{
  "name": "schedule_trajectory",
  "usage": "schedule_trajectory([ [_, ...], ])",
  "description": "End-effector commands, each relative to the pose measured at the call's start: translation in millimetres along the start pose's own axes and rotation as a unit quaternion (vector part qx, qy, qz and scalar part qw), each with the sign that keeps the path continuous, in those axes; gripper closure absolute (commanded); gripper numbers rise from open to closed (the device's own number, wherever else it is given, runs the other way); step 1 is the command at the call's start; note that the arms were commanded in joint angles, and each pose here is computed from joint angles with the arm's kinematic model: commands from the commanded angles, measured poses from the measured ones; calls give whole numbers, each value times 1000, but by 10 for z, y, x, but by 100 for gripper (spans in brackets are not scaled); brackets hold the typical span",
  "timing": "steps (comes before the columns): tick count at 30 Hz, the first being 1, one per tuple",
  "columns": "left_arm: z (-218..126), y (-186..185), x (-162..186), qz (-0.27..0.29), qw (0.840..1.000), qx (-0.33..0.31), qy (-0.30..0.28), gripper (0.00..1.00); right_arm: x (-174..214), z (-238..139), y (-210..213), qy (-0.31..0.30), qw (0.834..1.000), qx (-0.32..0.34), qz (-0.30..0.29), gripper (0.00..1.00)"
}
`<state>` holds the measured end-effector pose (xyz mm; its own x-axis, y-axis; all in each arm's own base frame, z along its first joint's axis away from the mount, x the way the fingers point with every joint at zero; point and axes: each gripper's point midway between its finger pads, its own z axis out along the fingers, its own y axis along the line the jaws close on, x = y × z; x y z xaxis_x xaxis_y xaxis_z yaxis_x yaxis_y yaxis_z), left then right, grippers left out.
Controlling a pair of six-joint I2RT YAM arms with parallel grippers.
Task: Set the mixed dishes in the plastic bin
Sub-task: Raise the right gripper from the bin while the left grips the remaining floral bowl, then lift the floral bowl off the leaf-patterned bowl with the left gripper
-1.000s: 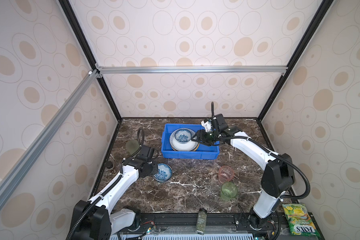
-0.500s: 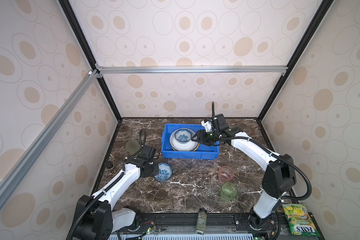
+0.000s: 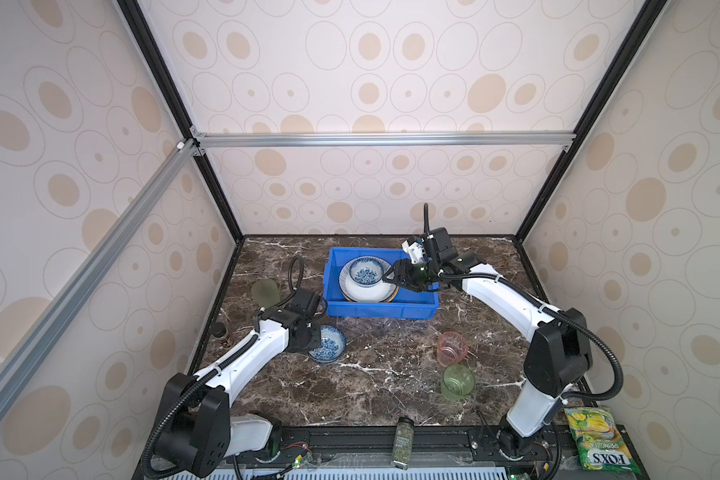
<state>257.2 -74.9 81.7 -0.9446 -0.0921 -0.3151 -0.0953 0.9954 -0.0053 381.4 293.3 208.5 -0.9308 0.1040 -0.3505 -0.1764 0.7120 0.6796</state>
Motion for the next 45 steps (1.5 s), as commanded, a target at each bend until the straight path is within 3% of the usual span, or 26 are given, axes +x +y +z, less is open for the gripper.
schedule_trajectory([
  [1,-76,43,-62,18,999,-28,-2,83,49,-38,52,3,1000,-10,-8,43],
  [5,-34,-30,-53,32,999,-23,7,88,60,-25,44,5,1000,-11,-9,43],
  [15,46,-97,-3,34,999,-13,18,83,67,2,49,10,1000,-15,-8,44],
  [22,28,-78,-45,38,999,-25,15,100,69,0,41,10,1000,-15,-9,44],
  [36,-36,-49,-92,46,998,-39,12,100,90,15,27,14,1000,-17,-6,45],
  [45,-244,-170,-223,46,999,-4,-12,100,86,13,40,15,1000,-20,-5,45],
])
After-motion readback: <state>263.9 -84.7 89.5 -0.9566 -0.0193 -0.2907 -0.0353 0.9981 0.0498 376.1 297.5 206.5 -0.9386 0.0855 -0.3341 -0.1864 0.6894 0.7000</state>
